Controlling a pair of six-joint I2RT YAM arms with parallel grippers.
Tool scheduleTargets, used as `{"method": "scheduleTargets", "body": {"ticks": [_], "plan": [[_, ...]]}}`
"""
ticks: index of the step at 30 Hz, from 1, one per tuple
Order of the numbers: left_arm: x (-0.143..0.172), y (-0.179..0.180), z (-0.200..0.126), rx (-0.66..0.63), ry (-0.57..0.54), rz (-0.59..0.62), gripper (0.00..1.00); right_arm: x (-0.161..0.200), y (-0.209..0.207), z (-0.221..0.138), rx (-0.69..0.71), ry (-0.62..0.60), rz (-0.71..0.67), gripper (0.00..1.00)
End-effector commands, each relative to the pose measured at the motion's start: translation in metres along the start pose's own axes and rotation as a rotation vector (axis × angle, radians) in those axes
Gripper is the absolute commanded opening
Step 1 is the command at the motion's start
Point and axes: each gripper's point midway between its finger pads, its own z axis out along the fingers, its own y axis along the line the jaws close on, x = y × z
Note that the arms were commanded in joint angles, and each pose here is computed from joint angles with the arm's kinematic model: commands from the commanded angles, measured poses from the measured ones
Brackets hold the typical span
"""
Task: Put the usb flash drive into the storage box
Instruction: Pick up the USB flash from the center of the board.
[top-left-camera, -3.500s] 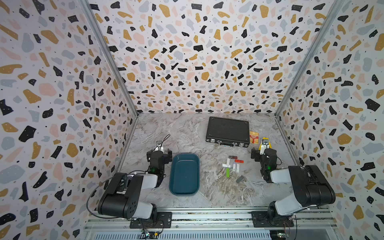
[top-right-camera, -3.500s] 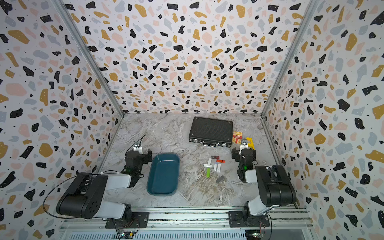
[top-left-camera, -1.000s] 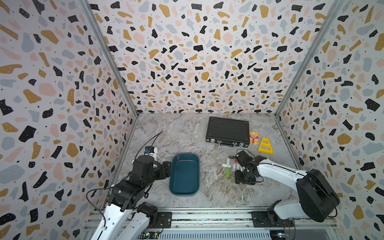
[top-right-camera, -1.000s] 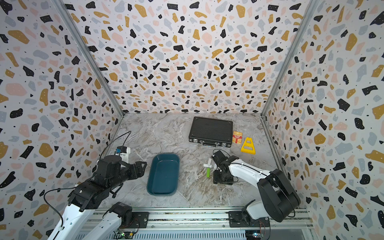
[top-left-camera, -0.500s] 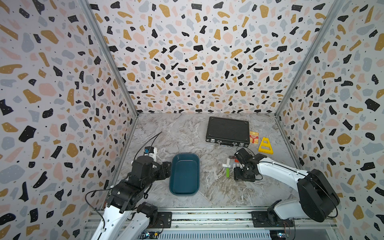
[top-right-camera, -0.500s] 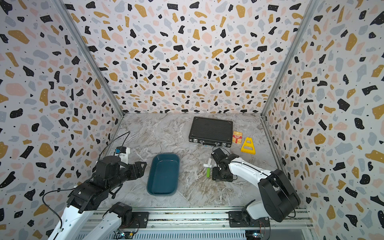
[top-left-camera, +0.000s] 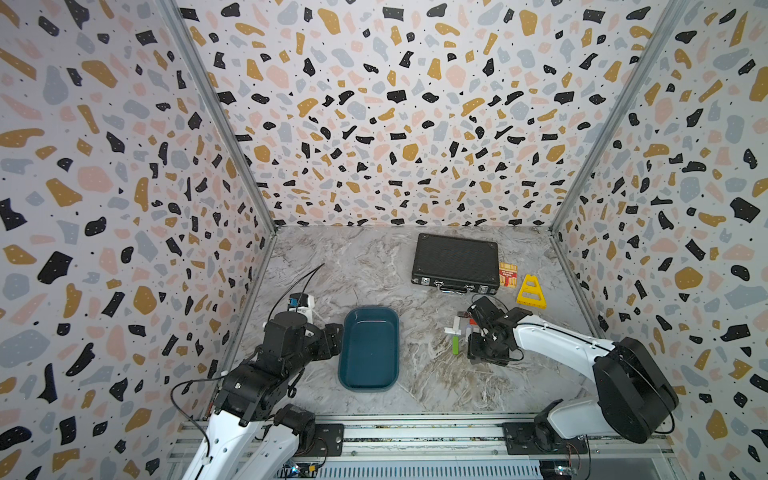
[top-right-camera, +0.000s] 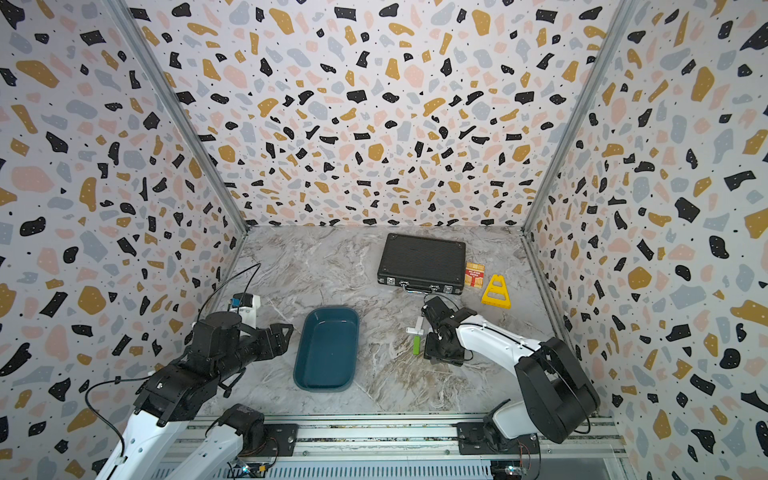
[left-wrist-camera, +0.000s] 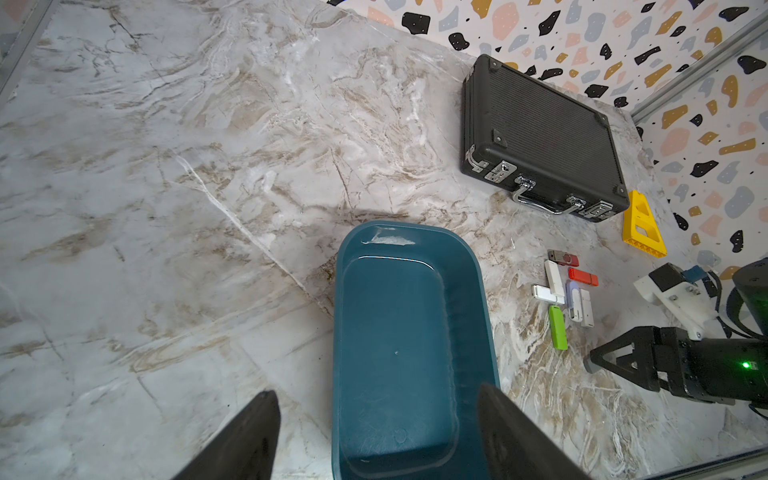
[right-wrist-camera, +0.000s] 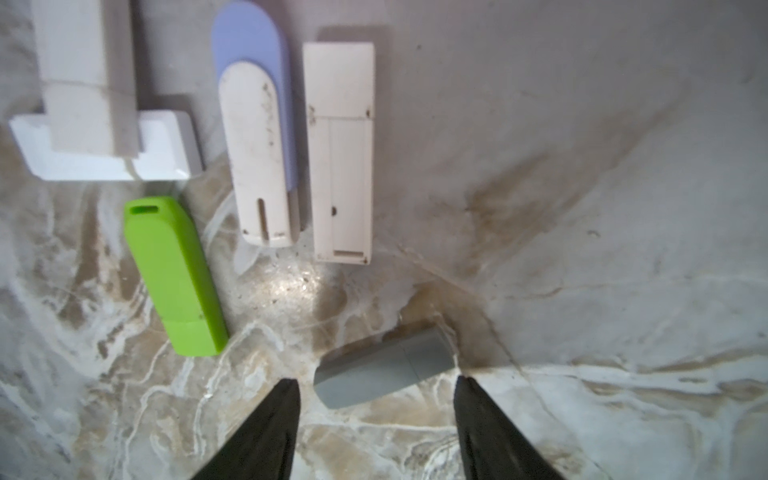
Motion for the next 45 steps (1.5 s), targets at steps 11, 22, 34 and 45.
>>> {"method": "scheduleTargets", "body": {"ticks": [11, 22, 34, 45], "plan": [[0.001, -0.003, 0.003, 0.014, 0.000, 0.019, 0.78, -0.005, 0.005, 0.007, 0.025, 0.002, 0.087, 0.62], [0.001, -0.003, 0.004, 0.014, 0.001, 0.020, 0.78, -0.003, 0.004, 0.015, 0.047, 0.022, 0.039, 0.41], [-0.002, 0.007, 0.002, -0.044, -0.023, -0.008, 0.81, -0.006, 0.005, 0.001, 0.030, -0.015, -0.068, 0.14], [-0.010, 0.015, -0.007, -0.098, -0.054, -0.022, 1.00, -0.023, 0.085, -0.083, -0.248, -0.137, -0.231, 0.12]]}}
